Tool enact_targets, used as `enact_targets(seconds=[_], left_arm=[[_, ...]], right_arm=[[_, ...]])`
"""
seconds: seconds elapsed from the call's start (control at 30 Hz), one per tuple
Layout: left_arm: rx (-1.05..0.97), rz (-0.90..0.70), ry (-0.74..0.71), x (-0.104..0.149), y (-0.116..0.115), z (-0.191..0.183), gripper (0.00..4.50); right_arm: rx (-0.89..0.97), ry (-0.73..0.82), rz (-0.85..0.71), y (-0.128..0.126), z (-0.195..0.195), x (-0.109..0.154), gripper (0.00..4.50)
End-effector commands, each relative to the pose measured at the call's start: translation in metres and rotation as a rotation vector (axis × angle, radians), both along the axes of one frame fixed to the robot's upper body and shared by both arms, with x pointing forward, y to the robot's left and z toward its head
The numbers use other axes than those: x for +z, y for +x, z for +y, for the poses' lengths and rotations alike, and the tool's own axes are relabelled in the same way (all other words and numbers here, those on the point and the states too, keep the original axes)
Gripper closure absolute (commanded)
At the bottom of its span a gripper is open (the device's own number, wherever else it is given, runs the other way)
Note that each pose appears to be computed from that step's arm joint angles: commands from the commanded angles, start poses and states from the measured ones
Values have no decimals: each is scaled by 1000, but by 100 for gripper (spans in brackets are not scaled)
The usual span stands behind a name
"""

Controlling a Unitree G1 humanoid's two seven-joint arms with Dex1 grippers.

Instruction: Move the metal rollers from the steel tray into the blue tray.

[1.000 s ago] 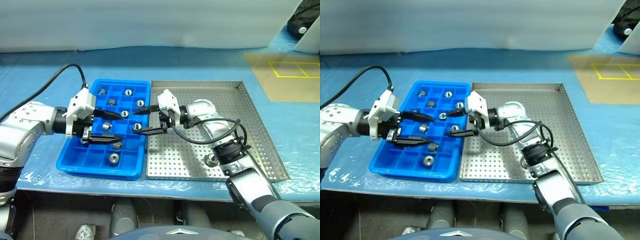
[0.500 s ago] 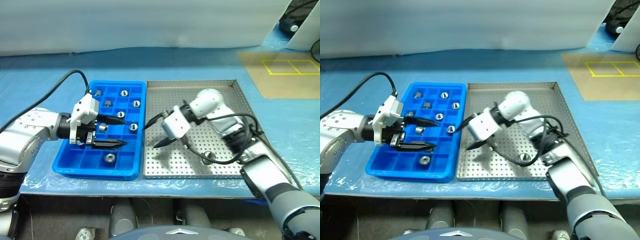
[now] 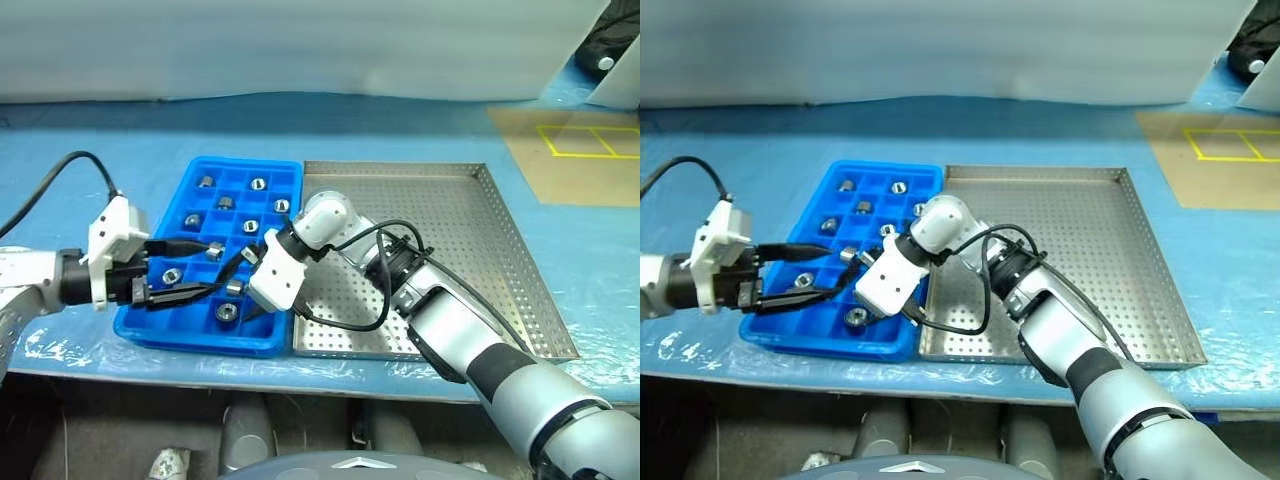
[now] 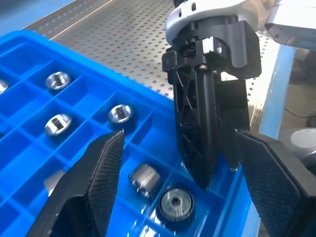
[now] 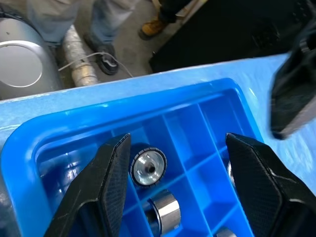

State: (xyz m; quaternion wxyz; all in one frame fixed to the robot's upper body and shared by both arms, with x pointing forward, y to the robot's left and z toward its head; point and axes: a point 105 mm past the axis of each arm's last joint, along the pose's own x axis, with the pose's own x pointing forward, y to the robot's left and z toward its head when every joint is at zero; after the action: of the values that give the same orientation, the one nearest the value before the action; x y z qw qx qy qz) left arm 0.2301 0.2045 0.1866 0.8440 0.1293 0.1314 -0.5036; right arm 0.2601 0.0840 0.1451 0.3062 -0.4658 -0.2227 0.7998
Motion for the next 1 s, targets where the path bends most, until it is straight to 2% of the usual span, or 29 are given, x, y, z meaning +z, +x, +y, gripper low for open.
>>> enact_targets(seconds=[0.03,0.2,0.4,0.57,0.7,0.83,1.0], left_arm=[[46,-57,14,11,-12,2,75],[135,-71,62,6,-21,12,75],[167,-97,48,9,-24,12,75],[182,-117,55,13,-18,15,75],[181,-121,67,15,-11,20,75],[172,-139,73,19,-3,22,75],[149,-142,64,20,1,19,75]], right_arm=[[90,-6,-38,-9,8,3,137],[163,-26,-54,-19,20,-6,137],[109,-8,-110,-6,34,-2,137],[75,5,-231,8,36,3,137],[143,-71,-399,15,25,-9,137],[242,-105,-486,10,21,-21,137],[306,-95,-532,4,25,-23,137]])
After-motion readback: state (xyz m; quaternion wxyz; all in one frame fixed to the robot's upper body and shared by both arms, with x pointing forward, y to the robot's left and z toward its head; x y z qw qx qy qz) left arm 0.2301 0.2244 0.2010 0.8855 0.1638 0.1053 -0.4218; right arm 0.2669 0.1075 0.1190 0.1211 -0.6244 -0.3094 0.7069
